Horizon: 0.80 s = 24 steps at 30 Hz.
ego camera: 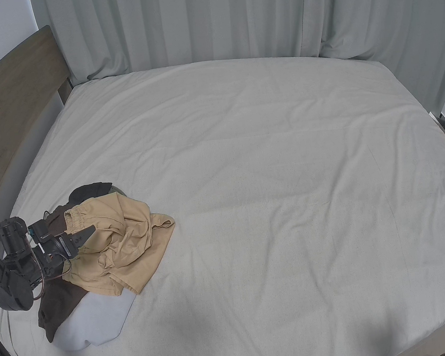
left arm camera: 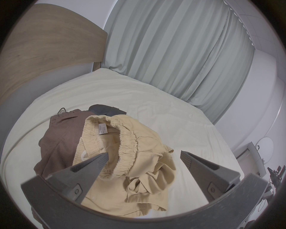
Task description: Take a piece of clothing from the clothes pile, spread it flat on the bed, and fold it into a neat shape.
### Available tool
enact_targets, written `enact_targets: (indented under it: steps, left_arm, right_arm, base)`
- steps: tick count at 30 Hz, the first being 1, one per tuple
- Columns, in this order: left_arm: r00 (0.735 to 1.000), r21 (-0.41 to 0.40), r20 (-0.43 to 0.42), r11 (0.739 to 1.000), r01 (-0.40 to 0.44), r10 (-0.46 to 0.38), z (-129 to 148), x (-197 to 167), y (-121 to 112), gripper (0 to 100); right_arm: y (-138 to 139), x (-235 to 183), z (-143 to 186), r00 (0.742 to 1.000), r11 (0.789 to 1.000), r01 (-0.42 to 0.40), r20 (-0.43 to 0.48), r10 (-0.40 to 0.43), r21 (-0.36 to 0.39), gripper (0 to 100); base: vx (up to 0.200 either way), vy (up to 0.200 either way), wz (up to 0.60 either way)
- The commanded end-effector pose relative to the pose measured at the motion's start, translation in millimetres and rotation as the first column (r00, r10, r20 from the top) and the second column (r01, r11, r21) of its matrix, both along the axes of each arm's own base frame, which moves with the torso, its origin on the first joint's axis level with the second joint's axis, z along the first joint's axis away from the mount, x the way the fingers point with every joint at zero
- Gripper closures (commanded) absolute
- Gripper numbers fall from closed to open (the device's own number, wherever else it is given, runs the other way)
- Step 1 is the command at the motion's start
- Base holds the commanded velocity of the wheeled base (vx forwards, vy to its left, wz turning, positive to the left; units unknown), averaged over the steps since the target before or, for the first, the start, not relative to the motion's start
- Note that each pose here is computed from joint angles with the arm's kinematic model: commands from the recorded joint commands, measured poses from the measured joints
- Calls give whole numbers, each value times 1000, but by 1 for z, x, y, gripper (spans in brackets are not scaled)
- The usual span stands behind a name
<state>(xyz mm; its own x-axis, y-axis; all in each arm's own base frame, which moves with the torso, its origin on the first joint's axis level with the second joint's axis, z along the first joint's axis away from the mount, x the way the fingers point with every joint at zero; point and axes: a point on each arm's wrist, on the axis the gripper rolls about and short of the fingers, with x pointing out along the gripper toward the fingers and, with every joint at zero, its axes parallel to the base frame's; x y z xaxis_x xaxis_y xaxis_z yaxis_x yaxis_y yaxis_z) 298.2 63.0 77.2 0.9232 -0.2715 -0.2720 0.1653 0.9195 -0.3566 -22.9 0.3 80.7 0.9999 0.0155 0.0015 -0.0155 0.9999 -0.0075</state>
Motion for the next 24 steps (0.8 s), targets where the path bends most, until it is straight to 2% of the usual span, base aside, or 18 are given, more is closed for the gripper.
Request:
enact_targets:
  steps: [1,12,13,21,24]
  left_arm:
    - [1000,-4,-16,1000,17,-17,-8,8,-3,0]
    - [999,-55,28,998,32,-30,-11,21,-11,0]
    - [999,-55,28,998,32,-30,-13,22,-11,100]
    - [999,-58,11,998,34,-33,-17,19,-12,100]
    - [998,-68,14,995,67,-67,-18,13,-16,100]
  right_arm:
    - [0,1,-5,1000,1000,0,-8,0,0,0]
    - [0,1,-5,1000,1000,-1,-8,1,1,0]
    - [0,1,-5,1000,1000,-1,-8,1,1,0]
    - [0,1,-5,1000,1000,-1,-8,1,1,0]
    - [0,1,-5,1000,1000,0,-8,0,1,0]
  base:
    - [0,0,0]
    - [0,0,0]
    - [0,0,0]
    - [0,0,0]
    - [0,0,0]
